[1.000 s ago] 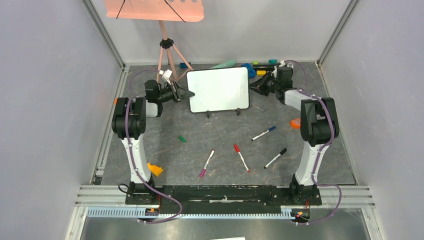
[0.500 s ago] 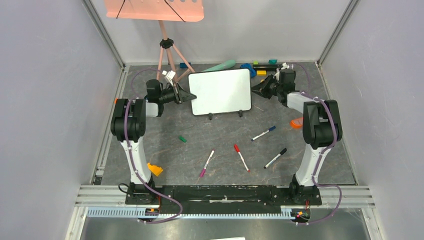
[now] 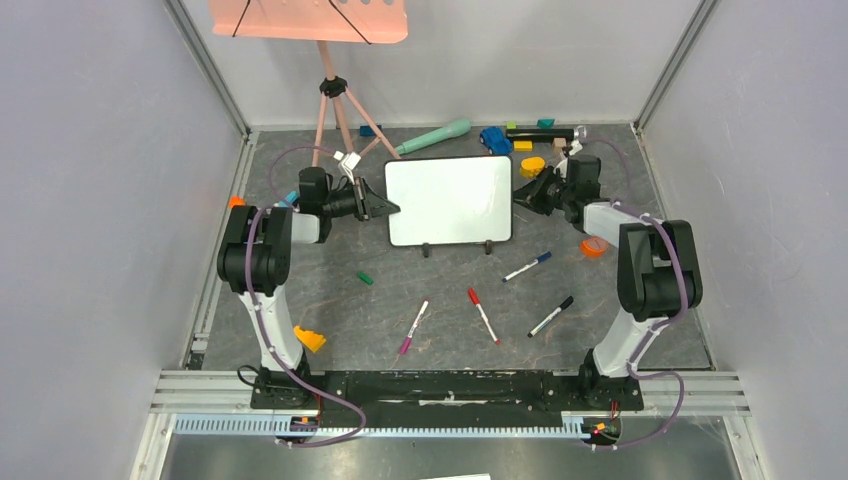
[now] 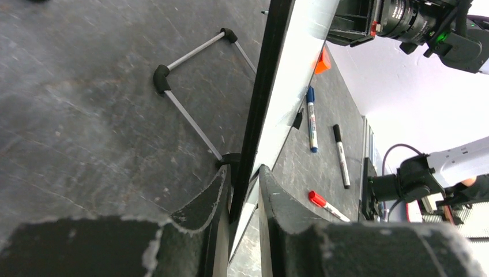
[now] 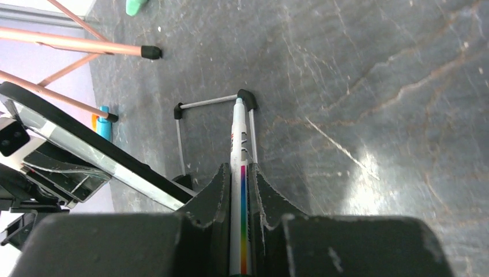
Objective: Write a sentence on the whiteboard
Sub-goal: Move the whiteboard to the center of the board.
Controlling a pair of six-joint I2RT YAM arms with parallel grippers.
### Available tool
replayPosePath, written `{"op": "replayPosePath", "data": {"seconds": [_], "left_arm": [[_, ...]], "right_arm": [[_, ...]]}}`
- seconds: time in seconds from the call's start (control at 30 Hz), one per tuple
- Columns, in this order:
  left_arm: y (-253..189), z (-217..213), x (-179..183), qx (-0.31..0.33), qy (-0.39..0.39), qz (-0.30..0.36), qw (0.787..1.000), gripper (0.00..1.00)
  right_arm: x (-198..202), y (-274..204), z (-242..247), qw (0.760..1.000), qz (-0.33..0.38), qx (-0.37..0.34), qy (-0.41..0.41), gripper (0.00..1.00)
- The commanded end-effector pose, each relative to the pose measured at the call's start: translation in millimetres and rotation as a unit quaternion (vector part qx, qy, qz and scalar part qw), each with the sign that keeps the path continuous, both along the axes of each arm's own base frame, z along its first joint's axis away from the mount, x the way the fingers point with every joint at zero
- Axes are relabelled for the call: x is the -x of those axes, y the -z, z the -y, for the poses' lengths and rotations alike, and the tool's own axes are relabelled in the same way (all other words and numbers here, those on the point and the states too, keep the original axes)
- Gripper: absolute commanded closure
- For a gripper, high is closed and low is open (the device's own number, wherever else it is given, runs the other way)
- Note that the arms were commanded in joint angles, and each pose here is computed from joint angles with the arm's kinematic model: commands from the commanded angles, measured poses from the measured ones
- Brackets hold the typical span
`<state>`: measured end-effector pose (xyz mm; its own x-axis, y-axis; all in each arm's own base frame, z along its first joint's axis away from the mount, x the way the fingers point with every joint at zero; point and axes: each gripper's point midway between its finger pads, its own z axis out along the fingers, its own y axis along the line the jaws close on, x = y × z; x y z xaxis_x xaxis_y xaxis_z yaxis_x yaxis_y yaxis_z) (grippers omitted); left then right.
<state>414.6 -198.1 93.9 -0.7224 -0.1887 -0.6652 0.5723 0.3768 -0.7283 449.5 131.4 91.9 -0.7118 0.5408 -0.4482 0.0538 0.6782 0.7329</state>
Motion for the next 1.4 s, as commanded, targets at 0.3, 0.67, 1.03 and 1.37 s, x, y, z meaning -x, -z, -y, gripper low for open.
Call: {"op": "replayPosePath", "data": {"seconds": [0.3, 0.67, 1.03, 1.37], "left_arm": [[-10.8, 33.7, 69.4, -0.021, 0.038, 0.02, 0.999, 0.98], [-11.0, 45.4, 120.3, -0.03, 0.059, 0.015, 0.998, 0.97], [-11.2, 44.6, 130.6, -0.048, 0.069, 0.028, 0.996, 0.53], [-30.1, 29.0, 110.8, -0.044, 0.026, 0.056, 0.997, 0.0]], "right_arm": [[76.2, -22.3, -24.3, 0.997, 0.023, -0.022, -0.072, 1.0], [113.0, -17.8, -17.3, 0.998, 0.022, -0.012, -0.065, 1.0], [119.5, -16.3, -2.0, 0.999, 0.021, -0.005, -0.033, 1.0], [101.2, -28.1, 41.0, 0.999, 0.018, 0.047, 0.012, 1.0]]}}
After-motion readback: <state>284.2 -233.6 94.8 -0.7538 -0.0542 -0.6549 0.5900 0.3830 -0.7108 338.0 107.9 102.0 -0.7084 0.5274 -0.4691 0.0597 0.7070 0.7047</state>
